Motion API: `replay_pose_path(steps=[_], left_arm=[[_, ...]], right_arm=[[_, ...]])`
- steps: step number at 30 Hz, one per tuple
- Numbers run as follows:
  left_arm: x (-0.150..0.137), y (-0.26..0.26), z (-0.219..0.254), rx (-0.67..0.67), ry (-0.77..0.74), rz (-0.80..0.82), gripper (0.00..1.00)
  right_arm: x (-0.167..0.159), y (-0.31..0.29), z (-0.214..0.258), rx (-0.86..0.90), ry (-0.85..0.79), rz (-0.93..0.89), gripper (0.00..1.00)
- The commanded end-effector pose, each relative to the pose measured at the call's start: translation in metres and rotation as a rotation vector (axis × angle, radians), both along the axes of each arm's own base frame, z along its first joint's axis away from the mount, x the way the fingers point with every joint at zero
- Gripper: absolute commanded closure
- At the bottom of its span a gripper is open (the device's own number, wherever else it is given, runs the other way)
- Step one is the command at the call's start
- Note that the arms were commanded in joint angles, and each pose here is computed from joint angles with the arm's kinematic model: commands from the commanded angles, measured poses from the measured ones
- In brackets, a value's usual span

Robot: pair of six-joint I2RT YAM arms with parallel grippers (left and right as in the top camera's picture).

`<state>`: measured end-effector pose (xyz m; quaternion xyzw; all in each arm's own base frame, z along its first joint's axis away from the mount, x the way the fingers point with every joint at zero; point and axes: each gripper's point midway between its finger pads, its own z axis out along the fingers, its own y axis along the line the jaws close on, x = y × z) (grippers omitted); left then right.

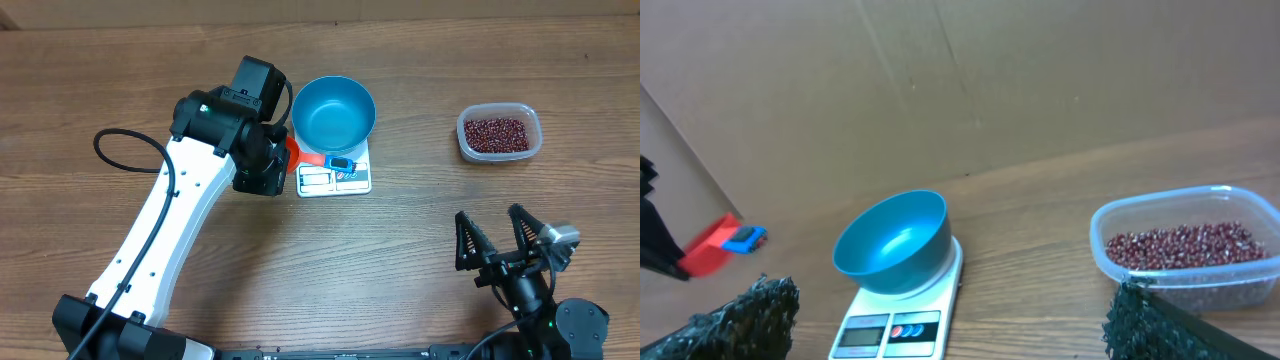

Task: Scoop item into bowl and weigh 150g on scale
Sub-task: 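Move the right gripper to the scoop's blue handle and grasp it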

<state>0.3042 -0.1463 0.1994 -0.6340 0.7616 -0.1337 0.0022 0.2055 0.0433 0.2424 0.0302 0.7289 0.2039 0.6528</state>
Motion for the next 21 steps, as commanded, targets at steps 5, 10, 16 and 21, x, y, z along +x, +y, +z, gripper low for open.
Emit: replay_pose_path(steps=[5, 10, 16, 21], left_arm=[[0.000, -0.002, 0.013, -0.019, -0.034, 0.018, 0.96], [0.000, -0.002, 0.013, -0.019, -0.034, 0.018, 0.96], [0.001, 0.001, 0.013, -0.003, -0.041, 0.022, 0.96], [0.002, 0.002, 0.013, 0.003, -0.044, 0.025, 0.96]], right_arm=[[0.007, 0.006, 0.019, 0.112, 0.100, 0.027, 0.00], [0.030, 0.025, 0.021, 0.136, 0.246, 0.136, 0.00], [0.064, 0.055, 0.030, 0.194, 0.379, 0.336, 0.00], [0.069, 0.095, 0.047, 0.433, 0.457, 0.643, 0.00]])
